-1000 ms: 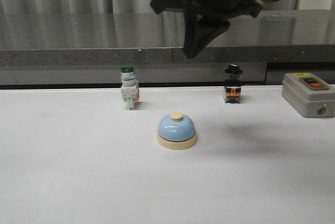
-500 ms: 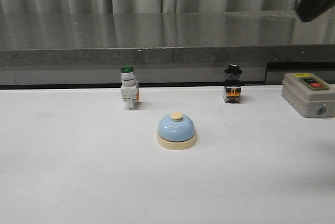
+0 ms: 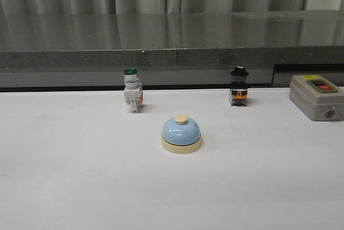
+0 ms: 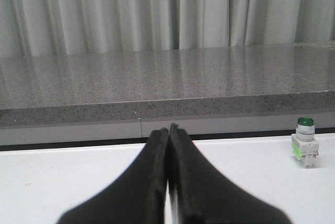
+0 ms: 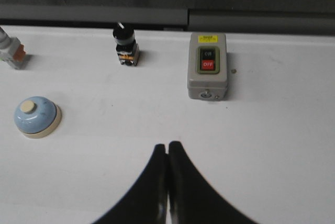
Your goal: Place and press bell with both arms
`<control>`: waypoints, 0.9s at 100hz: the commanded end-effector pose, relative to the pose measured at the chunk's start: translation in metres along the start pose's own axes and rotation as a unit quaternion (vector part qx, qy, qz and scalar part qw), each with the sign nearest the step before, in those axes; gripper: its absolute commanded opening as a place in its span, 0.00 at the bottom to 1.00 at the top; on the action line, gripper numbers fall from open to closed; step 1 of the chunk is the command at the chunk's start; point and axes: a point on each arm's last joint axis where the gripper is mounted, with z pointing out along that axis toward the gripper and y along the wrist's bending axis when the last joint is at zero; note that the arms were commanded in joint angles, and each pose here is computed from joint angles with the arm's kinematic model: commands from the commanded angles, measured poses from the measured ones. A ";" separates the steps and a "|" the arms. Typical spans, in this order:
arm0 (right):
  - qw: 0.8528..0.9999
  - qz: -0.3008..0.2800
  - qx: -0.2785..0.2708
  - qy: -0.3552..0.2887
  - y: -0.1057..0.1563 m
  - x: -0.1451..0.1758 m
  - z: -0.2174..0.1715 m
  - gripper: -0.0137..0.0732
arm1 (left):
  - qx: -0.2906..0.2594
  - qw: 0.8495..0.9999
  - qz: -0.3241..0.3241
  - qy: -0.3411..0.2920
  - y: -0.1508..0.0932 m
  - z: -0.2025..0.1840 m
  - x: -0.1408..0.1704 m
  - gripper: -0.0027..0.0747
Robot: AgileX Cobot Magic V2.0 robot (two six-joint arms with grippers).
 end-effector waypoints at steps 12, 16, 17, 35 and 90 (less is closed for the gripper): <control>0.995 -0.008 0.001 -0.103 0.000 0.004 -0.033 0.09 | -0.001 0.999 -0.003 -0.036 -0.001 -0.002 0.005 0.01; 0.994 -0.008 0.001 -0.109 0.000 0.006 -0.038 0.09 | -0.001 0.999 -0.003 -0.036 -0.001 -0.002 0.005 0.01; 0.994 -0.008 0.000 -0.112 0.000 0.006 -0.039 0.09 | -0.001 0.999 -0.003 -0.036 -0.001 -0.002 0.005 0.01; 0.992 -0.009 0.000 -0.126 0.000 0.007 -0.045 0.09 | -0.001 0.999 -0.003 -0.036 -0.001 -0.002 0.005 0.01; 0.991 -0.012 0.003 -0.132 -0.001 0.007 -0.044 0.09 | -0.001 0.999 -0.003 -0.036 -0.001 -0.002 0.005 0.01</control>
